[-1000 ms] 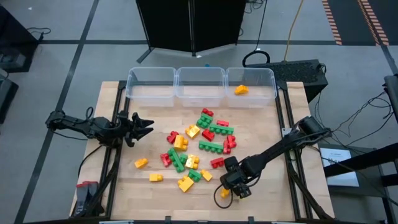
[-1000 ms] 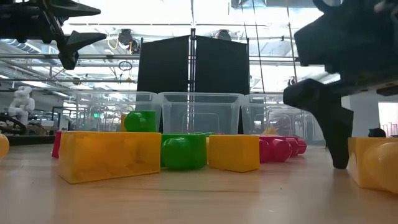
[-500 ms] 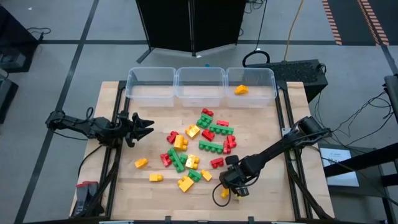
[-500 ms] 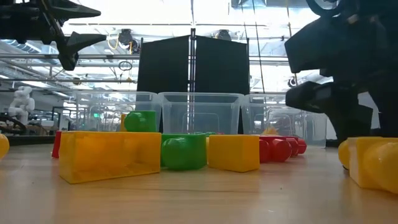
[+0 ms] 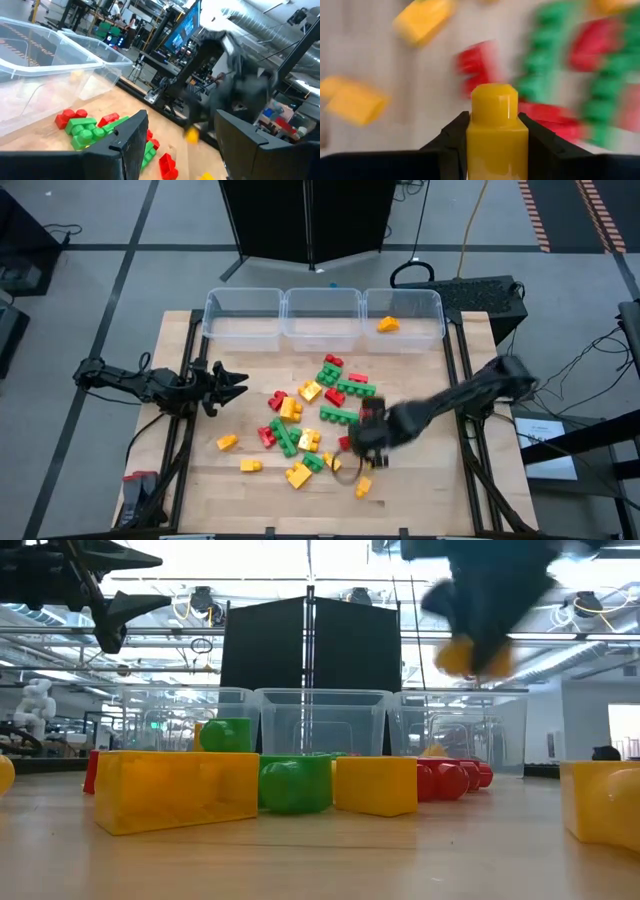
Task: Sort blocks
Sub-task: Put the yellow game piece with 1 stud into the right transparent bin
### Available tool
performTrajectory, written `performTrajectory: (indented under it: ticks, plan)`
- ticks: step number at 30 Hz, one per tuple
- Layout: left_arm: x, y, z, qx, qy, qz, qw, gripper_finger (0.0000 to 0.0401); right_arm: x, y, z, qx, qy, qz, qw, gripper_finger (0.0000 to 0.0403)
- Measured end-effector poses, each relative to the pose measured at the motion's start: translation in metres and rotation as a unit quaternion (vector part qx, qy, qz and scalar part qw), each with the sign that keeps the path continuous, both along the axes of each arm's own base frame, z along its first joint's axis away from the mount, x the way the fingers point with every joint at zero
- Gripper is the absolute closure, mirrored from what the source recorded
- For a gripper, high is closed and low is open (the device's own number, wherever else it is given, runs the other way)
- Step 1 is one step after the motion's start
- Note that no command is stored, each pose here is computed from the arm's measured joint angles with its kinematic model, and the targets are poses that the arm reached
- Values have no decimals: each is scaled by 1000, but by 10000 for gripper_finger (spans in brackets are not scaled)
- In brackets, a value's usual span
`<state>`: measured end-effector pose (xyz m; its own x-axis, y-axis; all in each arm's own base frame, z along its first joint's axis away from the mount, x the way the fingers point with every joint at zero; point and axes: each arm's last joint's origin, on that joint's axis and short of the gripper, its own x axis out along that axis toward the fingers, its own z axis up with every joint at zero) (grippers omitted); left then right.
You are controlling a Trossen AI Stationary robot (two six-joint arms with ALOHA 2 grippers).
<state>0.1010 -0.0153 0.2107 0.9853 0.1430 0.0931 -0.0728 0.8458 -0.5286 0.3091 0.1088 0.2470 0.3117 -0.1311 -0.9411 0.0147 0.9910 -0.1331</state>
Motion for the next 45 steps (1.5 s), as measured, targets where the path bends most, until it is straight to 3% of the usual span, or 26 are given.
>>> performTrajectory:
  ticks: [2,5,10,15,18,26,34,36,41,45]
  plan:
    - [0,0,0,-1,-2,0,1000,193,-6,-26,28,-26,-52,-45,997,289]
    - [0,0,0,-1,-2,0,1000,193,-22,-71,66,-76,-132,-136,979,289]
    - [0,0,0,-1,-2,0,1000,193,-64,-143,112,-153,-214,-288,921,289]
    - [0,0,0,0,-2,0,1000,193,-95,-203,124,-189,-209,-403,871,289]
    - [0,0,0,0,-2,-1,1000,193,-103,-232,118,-168,-184,-432,867,289]
    - [0,0,0,0,2,8,1000,193,-94,-294,73,-76,-99,-466,876,289]
    - [0,1,0,-13,0,8,1000,193,-81,-329,28,-22,-37,-474,879,288]
    - [0,1,0,-13,0,8,1000,193,-79,-333,21,-7,-34,-473,880,259]
    - [0,1,0,-13,0,9,1000,193,-78,-338,17,3,-34,-476,879,139]
    - [0,1,0,-13,0,9,1000,193,-81,-339,30,-2,-50,-478,877,90]
